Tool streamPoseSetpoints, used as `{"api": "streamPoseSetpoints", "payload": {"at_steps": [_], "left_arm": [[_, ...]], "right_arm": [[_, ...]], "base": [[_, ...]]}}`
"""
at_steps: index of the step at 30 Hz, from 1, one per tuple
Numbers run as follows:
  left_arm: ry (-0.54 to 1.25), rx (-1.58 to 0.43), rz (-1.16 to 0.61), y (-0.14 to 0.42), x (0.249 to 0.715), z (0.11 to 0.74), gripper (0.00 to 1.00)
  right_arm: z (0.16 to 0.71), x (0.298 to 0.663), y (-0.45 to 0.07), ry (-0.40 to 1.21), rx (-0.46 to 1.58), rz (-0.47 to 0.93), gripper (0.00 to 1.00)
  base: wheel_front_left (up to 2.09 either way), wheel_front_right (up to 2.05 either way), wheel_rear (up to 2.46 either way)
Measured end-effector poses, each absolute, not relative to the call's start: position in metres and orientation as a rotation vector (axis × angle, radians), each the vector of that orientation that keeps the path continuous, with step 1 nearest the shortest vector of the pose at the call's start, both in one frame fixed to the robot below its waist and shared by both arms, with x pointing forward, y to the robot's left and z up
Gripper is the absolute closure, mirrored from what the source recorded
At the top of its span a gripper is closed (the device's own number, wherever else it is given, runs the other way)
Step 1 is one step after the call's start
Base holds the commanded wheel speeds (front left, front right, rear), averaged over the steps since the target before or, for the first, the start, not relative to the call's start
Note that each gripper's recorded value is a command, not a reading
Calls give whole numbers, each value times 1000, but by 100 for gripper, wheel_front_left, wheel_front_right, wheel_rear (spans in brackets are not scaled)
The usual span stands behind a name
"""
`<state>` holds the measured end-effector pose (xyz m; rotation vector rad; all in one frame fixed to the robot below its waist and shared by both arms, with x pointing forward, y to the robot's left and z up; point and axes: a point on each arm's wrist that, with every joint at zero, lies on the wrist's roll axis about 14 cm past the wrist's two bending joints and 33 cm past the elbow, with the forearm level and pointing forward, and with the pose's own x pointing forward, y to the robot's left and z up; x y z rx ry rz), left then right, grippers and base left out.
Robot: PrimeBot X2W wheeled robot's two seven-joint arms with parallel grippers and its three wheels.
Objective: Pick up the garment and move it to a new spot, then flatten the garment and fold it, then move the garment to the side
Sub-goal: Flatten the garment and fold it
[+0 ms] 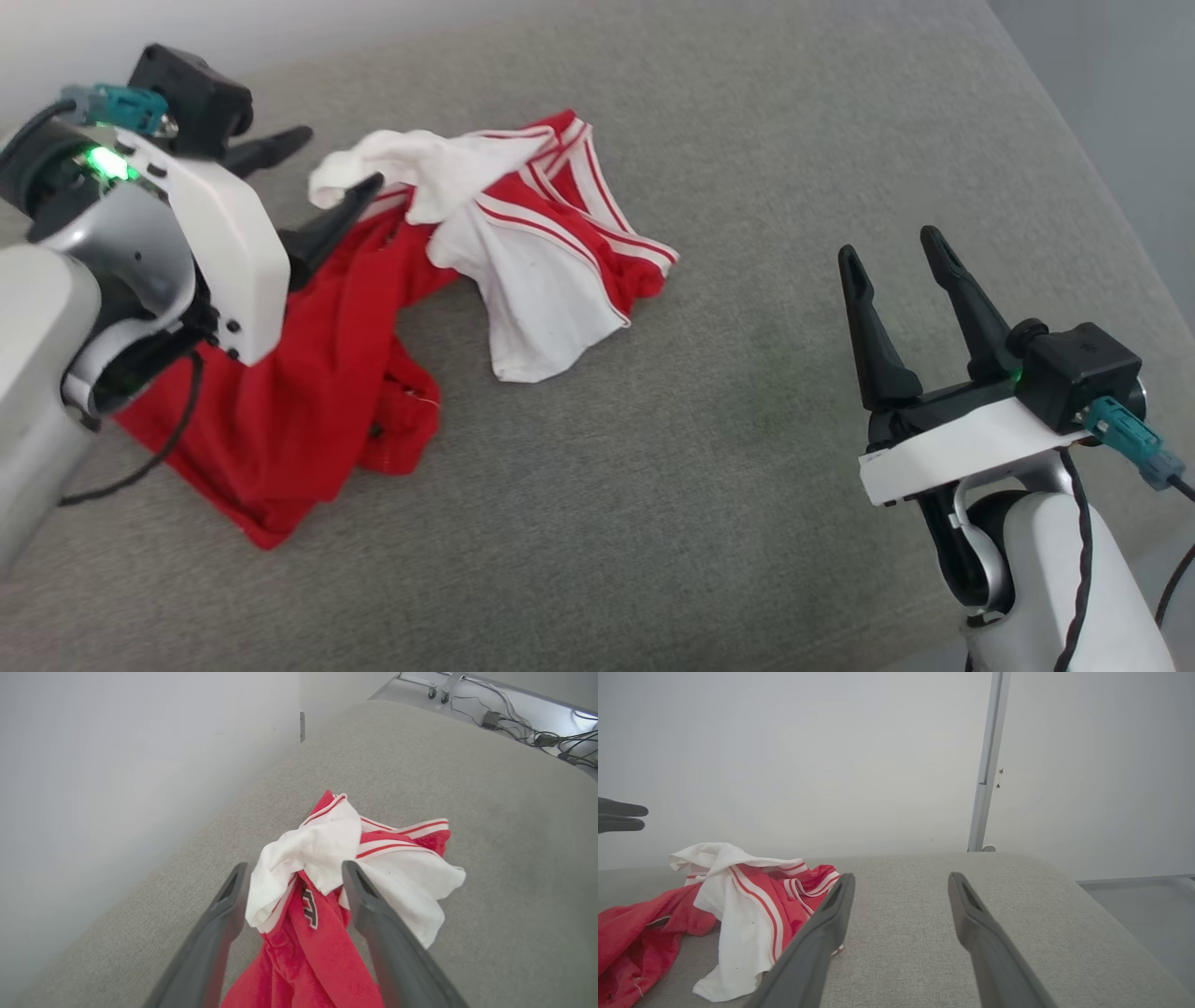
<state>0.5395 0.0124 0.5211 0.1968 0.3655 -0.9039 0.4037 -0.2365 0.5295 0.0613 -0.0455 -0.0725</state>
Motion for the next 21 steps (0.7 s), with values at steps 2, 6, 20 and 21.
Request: {"api": "streamPoseSetpoints", "payload": {"at_steps": [2,6,20,21], "left_arm": [[387,223,-907,10,548,511,0],[441,270,-910,7,562,490,0],[603,303,-859,14,591,439,100],[608,305,-853,16,592,438,100]], "right_arm": [[524,403,-240,-34,73,-87,0],[515,401,-248,-16,78,-114,0],[492,402,-258,24,93,-151,0],[491,403,-257,24,95,-151,0]], "base": [[0,0,0],[0,0,0],[0,0,0],[0,0,0]]}}
